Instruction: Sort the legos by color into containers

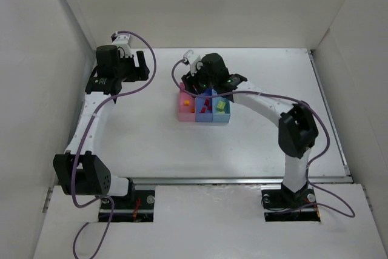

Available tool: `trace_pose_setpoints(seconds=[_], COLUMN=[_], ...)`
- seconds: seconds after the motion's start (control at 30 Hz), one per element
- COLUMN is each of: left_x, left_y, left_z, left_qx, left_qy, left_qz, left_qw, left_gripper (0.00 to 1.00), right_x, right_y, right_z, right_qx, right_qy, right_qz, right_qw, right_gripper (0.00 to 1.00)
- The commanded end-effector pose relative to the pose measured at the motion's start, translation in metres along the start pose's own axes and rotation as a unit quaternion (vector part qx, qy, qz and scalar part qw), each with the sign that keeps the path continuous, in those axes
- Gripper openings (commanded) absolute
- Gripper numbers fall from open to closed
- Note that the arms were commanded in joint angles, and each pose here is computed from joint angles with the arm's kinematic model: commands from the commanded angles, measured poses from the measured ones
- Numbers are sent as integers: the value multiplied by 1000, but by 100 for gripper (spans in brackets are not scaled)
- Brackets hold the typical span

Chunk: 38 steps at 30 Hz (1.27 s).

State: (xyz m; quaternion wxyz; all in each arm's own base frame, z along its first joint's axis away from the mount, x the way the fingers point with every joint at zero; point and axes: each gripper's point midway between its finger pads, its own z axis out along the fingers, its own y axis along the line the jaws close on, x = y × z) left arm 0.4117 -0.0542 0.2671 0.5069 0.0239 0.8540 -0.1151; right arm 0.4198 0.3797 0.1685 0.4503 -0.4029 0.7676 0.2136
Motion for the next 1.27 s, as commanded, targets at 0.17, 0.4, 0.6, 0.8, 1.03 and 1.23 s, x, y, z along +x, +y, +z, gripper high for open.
trace_pose_setpoints(seconds=[0.17,0.4,0.6,0.8,1.03,1.23], left_x=[-27,-37,-39,-38,-27,-21], left_y=[34,77,108,115,116,112], left_z=[-32,-58,-83,-107,-118,-120], left_qx=[-75,-191,-279,-314,-318,-309], left_qy=[-54,-83,-113,-136,-136,-137], left_qz=[4,-6,-23,-23,-20,-19], left_qw=[996,978,953,939,938,941], left_gripper=[83,99,99,99,99,99], right_x=[-77,23,40,54,65,60], right_y=[-129,-188,-157,-144,-137,-134], right_z=[-209,-417,-471,-479,-485,-488], right_qx=[355,662,669,666,670,662], right_qy=[-121,-100,-158,-186,-177,-188], right_qz=[82,188,193,233,272,279], right_qw=[923,719,700,684,668,670], right_gripper=[84,100,100,100,100,100])
